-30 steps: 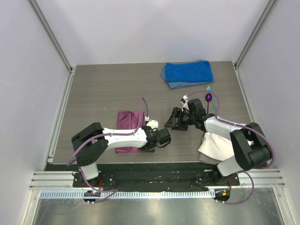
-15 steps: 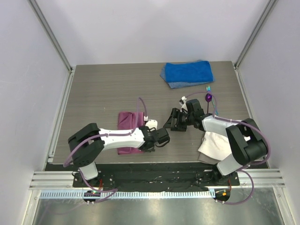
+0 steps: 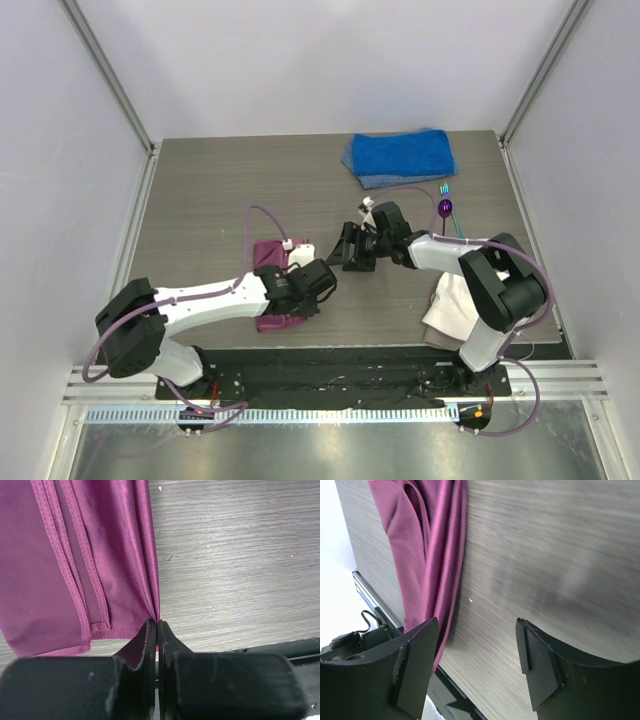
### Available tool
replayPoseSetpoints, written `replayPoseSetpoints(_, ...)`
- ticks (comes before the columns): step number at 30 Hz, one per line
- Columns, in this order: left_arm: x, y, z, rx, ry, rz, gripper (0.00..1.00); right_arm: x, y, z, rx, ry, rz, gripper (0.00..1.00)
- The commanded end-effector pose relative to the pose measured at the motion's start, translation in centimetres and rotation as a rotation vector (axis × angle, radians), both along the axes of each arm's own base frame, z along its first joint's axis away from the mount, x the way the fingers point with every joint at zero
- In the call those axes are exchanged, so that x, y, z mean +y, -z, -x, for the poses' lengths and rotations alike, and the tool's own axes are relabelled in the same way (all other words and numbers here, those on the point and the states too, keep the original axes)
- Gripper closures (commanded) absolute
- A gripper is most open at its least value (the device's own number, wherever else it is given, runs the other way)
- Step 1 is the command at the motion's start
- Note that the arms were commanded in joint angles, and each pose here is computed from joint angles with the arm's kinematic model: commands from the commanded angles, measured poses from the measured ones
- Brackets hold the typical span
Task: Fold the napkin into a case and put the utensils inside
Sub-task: Pick up the 2/3-rectangle-folded napkin from the center of the board.
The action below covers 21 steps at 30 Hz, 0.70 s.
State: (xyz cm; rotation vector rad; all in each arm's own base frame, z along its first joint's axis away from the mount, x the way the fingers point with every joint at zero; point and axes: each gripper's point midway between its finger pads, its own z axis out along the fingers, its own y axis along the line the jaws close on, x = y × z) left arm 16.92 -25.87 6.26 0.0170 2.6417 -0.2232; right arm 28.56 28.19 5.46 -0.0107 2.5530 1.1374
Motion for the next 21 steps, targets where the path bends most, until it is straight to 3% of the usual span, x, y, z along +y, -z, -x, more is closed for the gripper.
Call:
replayPoseSetpoints(1,0.1,-1.1,-0.4,-0.015,-0.017,0.075,1.0,2.4,-2.0,-2.1,-0.065,-0.008,-0.027,0.29)
replayPoseSetpoints(21,0.4,-2.2,-0.3,-0.01,-0.024,0.163,1.0,7.5,-0.5,-4.6,-0.046,-0.053,-0.071,0.36)
